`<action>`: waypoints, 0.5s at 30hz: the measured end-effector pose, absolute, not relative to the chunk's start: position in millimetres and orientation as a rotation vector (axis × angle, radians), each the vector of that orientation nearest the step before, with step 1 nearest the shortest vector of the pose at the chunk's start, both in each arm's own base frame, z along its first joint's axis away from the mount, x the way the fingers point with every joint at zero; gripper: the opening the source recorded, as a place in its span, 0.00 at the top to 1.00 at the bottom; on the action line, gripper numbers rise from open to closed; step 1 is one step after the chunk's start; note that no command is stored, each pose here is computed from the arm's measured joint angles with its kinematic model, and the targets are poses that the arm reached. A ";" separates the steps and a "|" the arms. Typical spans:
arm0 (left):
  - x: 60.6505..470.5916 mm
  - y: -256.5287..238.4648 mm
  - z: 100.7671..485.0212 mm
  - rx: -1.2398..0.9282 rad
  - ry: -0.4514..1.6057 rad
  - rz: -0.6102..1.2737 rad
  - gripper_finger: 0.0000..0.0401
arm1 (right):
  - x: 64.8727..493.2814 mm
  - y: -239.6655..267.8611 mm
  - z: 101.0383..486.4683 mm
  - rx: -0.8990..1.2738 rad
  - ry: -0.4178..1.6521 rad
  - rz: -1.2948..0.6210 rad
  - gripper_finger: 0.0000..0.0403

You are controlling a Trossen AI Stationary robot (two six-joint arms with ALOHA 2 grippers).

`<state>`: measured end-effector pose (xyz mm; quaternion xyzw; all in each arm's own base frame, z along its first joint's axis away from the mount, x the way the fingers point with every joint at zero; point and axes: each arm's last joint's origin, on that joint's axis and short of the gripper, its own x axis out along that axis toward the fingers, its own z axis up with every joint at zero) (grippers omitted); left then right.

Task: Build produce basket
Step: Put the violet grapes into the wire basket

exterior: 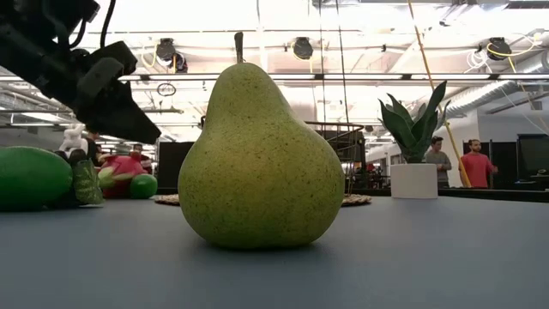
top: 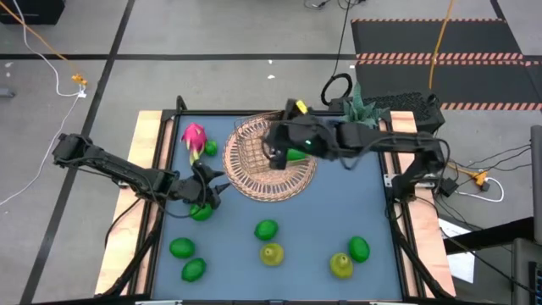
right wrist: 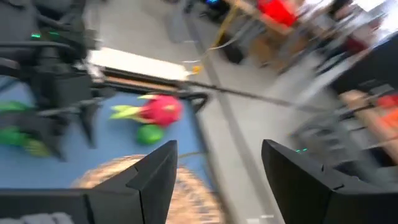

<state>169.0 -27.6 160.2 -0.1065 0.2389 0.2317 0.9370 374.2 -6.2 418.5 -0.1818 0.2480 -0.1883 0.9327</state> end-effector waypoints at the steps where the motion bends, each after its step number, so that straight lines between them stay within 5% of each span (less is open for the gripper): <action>1: 168.9 -27.6 160.0 -0.214 0.491 0.473 0.42 | 379.4 -9.6 409.4 -0.331 0.525 -0.359 0.43; 15: 166.8 -23.6 160.1 -0.122 0.470 0.587 0.42 | 465.8 14.0 261.3 -0.209 0.635 -0.185 0.43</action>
